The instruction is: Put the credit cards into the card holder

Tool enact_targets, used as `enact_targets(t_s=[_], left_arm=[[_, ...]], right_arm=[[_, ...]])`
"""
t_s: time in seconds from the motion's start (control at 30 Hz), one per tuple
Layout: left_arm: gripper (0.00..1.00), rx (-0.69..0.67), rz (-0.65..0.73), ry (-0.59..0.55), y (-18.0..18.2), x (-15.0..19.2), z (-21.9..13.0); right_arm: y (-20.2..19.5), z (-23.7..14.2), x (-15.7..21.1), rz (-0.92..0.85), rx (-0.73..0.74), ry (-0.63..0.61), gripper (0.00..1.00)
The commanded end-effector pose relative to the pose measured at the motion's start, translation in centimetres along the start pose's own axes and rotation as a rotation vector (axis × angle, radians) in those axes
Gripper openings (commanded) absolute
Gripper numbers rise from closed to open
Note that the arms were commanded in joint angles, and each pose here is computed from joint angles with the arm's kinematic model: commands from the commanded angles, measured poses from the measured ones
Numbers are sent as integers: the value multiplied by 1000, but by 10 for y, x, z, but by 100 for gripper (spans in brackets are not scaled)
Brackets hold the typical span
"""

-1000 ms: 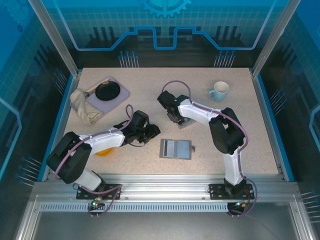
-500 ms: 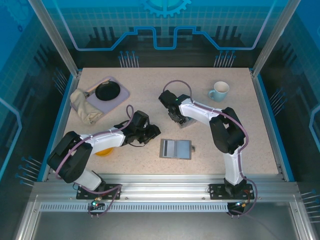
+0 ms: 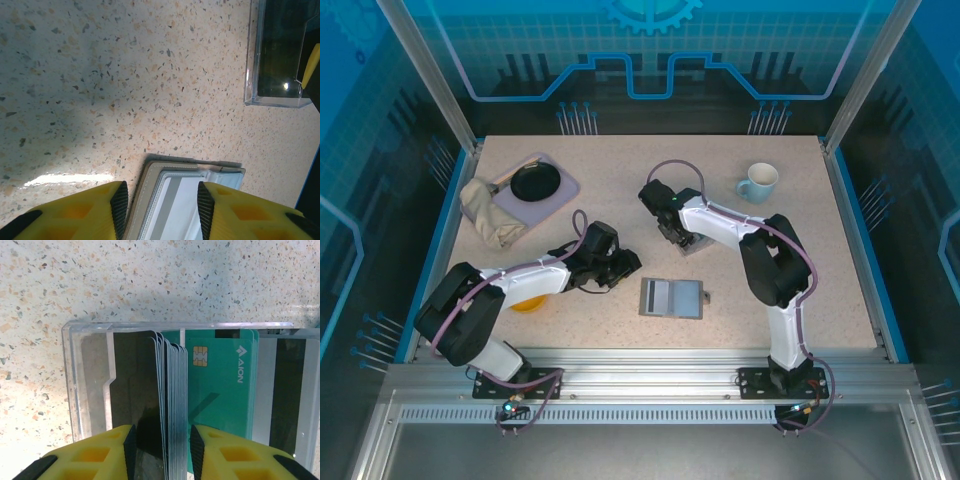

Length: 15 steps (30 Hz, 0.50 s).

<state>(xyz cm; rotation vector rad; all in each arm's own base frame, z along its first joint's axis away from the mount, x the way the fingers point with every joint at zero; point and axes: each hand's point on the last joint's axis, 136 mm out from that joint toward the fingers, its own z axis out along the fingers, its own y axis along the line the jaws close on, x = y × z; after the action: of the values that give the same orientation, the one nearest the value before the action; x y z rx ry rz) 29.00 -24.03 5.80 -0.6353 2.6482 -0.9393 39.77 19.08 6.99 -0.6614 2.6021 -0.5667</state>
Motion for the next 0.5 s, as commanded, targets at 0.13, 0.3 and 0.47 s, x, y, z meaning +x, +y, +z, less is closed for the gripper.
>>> enact_targets(t_s=[0.13,0.3,0.47], left_arm=[[44,5,-20,8,-2,-2,2],[44,6,-20,9,-2,-2,1],[44,5,-20,9,-2,-2,2]], right_arm=[[-20,-10,0,26,37,-18,35],[-21,-8,1,28,34,-15,31],[-21,-6,3,29,31,-6,24]])
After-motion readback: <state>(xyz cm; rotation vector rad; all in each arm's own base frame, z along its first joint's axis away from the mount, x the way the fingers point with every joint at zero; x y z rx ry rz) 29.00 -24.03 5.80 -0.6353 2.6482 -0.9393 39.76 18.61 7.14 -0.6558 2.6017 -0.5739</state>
